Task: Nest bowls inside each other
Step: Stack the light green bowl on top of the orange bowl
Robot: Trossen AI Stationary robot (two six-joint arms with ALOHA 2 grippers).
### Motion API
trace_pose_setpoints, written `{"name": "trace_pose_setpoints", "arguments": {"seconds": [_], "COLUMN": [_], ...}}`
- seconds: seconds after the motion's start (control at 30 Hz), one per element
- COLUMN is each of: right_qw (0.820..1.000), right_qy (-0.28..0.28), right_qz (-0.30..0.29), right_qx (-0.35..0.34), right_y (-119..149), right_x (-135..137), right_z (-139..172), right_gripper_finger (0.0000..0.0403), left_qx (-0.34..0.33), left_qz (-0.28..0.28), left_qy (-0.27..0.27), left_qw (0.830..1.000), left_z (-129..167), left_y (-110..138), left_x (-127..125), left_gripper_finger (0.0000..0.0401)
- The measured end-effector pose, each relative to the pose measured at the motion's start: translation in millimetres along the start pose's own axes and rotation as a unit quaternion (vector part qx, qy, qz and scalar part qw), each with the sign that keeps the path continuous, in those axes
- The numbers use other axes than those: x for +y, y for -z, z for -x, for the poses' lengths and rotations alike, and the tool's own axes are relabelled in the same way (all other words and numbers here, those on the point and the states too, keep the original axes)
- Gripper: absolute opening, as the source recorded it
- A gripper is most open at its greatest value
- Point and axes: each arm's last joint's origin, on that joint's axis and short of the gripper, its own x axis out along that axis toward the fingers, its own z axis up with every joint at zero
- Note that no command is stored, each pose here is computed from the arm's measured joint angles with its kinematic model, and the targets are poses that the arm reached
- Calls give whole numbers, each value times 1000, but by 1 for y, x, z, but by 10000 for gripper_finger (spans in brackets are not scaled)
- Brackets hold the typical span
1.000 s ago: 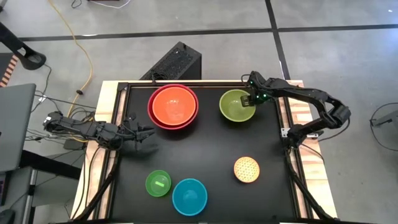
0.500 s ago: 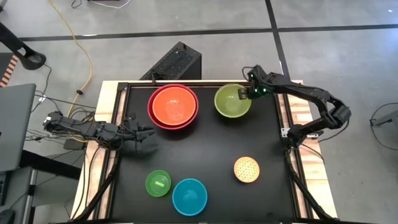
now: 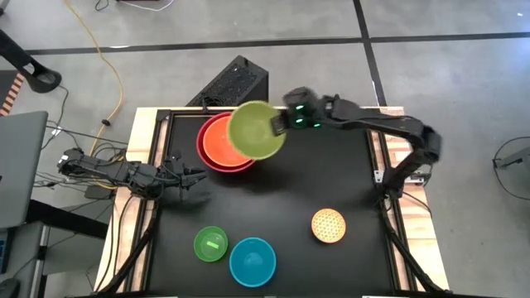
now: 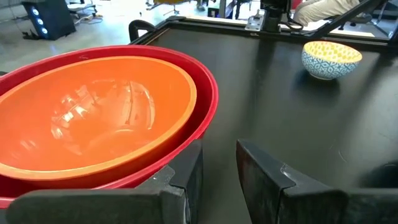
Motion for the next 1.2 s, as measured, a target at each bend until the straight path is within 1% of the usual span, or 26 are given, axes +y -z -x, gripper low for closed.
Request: {"name": "trace_pose_setpoints", "arguments": {"seconds": [0.13,0.23,0.33,0.4,0.47,0.57,0.7,0.8,0.9,0.97,1.03,1.2], "right_qw": [999,998,997,997,996,994,992,990,988,990,989,989], "right_qy": [-11,-15,-1,14,24,20,9,12,22,28,38,38], "right_qz": [46,63,69,68,66,62,62,61,61,58,55,57], "right_qx": [8,18,29,40,58,85,110,127,137,126,133,134], "right_y": [-10,-22,-35,-40,-40,-36,-25,-16,-12,-11,-9,-9], "right_x": [34,46,47,42,37,33,33,31,28,27,25,24], "right_z": [-42,-70,-93,-108,-124,-145,-162,-175,-178,-180,-180,-181], "right_gripper_finger": [14,14,14,14,14,14,14,14,15,15,15,16], "left_qx": [-2,-4,-3,-2,-2,-2,-2,-1,-1,-1,-1,-1], "left_qz": [4,6,7,7,7,7,0,-1,-2,-2,-2,-2], "left_qy": [1,2,6,13,13,13,13,13,13,13,13,13], "left_qw": [1000,1000,1000,1000,1000,1000,1000,1000,1000,1000,1000,1000], "left_z": [0,0,0,0,0,0,0,0,0,0,0,0], "left_y": [0,-1,-1,-1,-1,-1,-1,-1,-1,0,0,-1], "left_x": [0,0,0,-1,-1,-1,-1,-1,-1,-1,-1,-1], "left_gripper_finger": [87,87,87,87,87,87,87,87,87,87,87,87]}}
